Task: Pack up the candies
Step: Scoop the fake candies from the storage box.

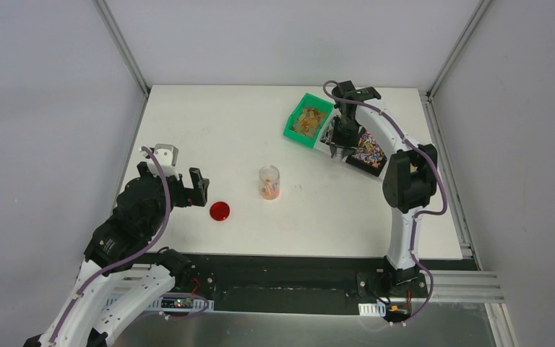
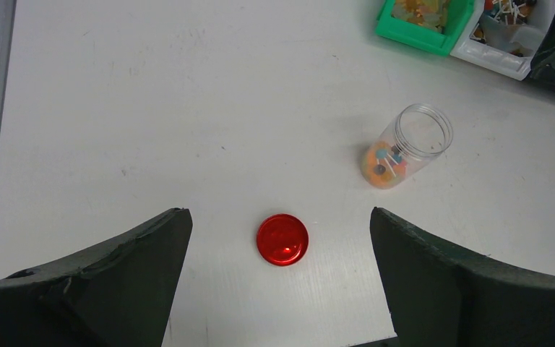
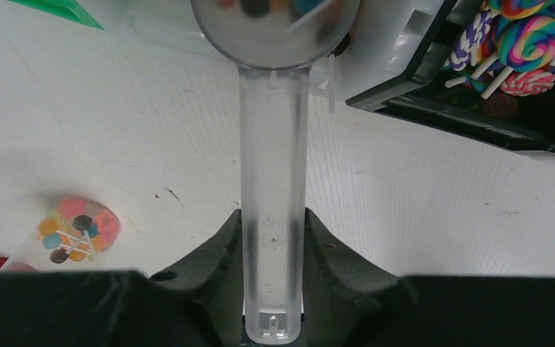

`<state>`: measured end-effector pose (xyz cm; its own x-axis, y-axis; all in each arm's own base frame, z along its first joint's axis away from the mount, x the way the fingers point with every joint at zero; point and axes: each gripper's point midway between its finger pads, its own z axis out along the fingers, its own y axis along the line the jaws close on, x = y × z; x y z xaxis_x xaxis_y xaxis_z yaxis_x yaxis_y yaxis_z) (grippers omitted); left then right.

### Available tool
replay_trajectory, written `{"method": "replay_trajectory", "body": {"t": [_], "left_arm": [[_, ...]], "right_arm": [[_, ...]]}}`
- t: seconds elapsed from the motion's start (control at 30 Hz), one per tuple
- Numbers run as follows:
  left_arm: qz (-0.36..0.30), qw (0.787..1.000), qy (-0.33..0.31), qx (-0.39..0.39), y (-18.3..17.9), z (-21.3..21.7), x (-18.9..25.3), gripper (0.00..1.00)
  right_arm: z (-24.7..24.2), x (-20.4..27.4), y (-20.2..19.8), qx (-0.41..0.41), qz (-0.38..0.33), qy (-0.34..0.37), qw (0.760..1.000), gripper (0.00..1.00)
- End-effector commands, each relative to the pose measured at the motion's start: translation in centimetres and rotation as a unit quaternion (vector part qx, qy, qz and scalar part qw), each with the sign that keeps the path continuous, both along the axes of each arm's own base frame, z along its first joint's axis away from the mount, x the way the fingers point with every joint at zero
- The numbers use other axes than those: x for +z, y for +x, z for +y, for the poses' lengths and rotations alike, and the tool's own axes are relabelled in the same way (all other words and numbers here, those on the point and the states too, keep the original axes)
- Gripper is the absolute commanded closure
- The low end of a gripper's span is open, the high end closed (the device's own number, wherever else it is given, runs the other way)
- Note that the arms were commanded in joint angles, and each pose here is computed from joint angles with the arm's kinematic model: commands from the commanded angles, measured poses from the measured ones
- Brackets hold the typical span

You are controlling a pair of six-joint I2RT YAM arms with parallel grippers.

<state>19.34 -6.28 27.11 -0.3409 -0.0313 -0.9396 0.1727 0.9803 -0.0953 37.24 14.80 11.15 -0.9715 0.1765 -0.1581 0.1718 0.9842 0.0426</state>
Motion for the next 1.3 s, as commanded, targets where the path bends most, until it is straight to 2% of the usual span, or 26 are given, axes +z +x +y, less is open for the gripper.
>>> {"method": "replay_trajectory", "body": {"t": [0.0,0.27,0.5,1.27], "left_arm": [[-0.010,1.000,0.000,0.011,0.4,0.3,0.3,0.01],[-0.011,1.000,0.000,0.010,0.3,0.3,0.3,0.01],[-0.011,1.000,0.000,0.010,0.3,0.3,0.4,0.01],[-0.012,1.000,-0.001,0.011,0.3,0.3,0.4,0.01]], "right_arm": [[-0.3,2.5,0.7,-0.008,-0.054,0.007,0.998,1.00],[0.0,2.0,1.0,0.015,-0.084,0.021,0.996,1.00],[-0.1,1.4,1.0,0.038,-0.109,0.006,0.993,1.00],[-1.0,1.8,1.1,0.054,-0.208,-0.011,0.977,1.00]]}}
